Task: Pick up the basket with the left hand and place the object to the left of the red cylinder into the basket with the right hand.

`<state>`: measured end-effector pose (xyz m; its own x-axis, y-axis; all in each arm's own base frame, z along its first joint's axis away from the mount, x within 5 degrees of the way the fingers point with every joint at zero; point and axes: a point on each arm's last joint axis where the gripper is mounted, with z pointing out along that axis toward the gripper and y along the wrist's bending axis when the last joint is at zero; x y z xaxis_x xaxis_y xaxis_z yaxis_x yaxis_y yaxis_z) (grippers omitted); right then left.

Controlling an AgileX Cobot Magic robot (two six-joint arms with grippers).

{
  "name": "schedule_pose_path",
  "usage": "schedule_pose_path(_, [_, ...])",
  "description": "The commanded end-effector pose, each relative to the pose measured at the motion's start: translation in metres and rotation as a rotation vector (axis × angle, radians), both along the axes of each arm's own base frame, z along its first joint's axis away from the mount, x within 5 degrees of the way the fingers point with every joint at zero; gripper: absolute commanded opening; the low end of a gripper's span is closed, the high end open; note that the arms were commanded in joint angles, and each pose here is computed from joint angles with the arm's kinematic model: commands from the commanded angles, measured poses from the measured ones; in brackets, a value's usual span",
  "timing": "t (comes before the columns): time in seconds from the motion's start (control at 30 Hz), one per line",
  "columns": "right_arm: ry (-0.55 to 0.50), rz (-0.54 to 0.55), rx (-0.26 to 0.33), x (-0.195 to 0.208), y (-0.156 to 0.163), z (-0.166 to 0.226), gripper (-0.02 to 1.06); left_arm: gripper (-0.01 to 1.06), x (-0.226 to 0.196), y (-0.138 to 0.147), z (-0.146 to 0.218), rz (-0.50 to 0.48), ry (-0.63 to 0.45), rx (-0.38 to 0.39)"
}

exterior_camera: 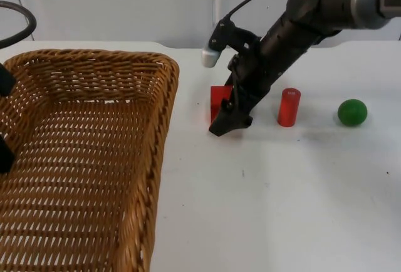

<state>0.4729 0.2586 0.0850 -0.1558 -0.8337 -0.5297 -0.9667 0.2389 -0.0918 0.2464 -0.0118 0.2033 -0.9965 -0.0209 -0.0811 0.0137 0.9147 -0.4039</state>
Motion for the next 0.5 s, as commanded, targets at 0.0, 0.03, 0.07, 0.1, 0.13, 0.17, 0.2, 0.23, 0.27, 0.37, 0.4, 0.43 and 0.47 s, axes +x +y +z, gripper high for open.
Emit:
schedule_pose_path(0.0, [-0.001, -0.004, 0.024, 0.0005, 0.0042, -0.0033, 1.05, 0.0, 0.0005, -0.0015, 0.0044, 0.013, -0.008, -0.028])
schedule_pose_path(0.03, [-0.001, -0.004, 0.024, 0.0005, 0.0042, -0.0033, 1.05, 0.0, 0.0005, -0.0015, 0.0044, 0.013, -0.008, -0.028])
schedule_pose_path(0.07, [-0.008, -0.01, 0.026, 0.0013, 0.0043, -0.004, 1.05, 0.0, 0.0005, -0.0015, 0.0044, 0.013, -0.008, -0.028])
schedule_pose_path(0.1, [-0.02, -0.014, 0.029, 0.0024, 0.0044, -0.0037, 1.03, 0.0, 0.0005, -0.0015, 0.0044, 0.013, -0.008, -0.028])
schedule_pose_path(0.13, [-0.034, -0.019, 0.038, 0.0037, 0.005, -0.0029, 1.02, 0.0, 0.0005, -0.0015, 0.0044, 0.013, -0.008, -0.028])
schedule_pose_path(0.17, [-0.042, -0.022, 0.051, 0.0044, 0.0059, -0.0021, 1.01, 0.0, 0.0005, -0.0015, 0.0044, 0.013, -0.008, -0.028])
schedule_pose_path(0.2, [-0.05, -0.02, 0.063, 0.0049, 0.0068, -0.0014, 0.99, 0.0, 0.0005, -0.0015, 0.0044, 0.013, -0.008, -0.028])
schedule_pose_path(0.23, [-0.05, -0.02, 0.063, 0.0049, 0.0068, -0.0014, 0.99, 0.0, 0.0005, -0.0015, 0.0044, 0.013, -0.008, -0.028])
schedule_pose_path(0.27, [-0.05, -0.021, 0.072, 0.0049, 0.0075, -0.0009, 0.99, 0.0, 0.0005, -0.0015, 0.0044, 0.013, -0.008, -0.028])
schedule_pose_path(0.37, [-0.038, -0.009, 0.069, 0.0035, 0.0075, -0.0013, 0.98, 0.0, 0.0005, -0.0015, 0.0044, 0.013, -0.008, -0.028])
schedule_pose_path(0.4, [-0.038, -0.009, 0.069, 0.0035, 0.0075, -0.0013, 0.98, 0.0, 0.0005, -0.0015, 0.0044, 0.013, -0.008, -0.028])
schedule_pose_path(0.43, [-0.038, -0.006, 0.064, 0.0033, 0.0073, -0.0015, 0.98, 0.0, 0.0005, -0.0015, 0.0044, 0.013, -0.008, -0.028])
schedule_pose_path(0.47, [-0.039, -0.005, 0.062, 0.0034, 0.0071, -0.0016, 0.96, 0.0, 0.0005, -0.0015, 0.0044, 0.013, -0.008, -0.028])
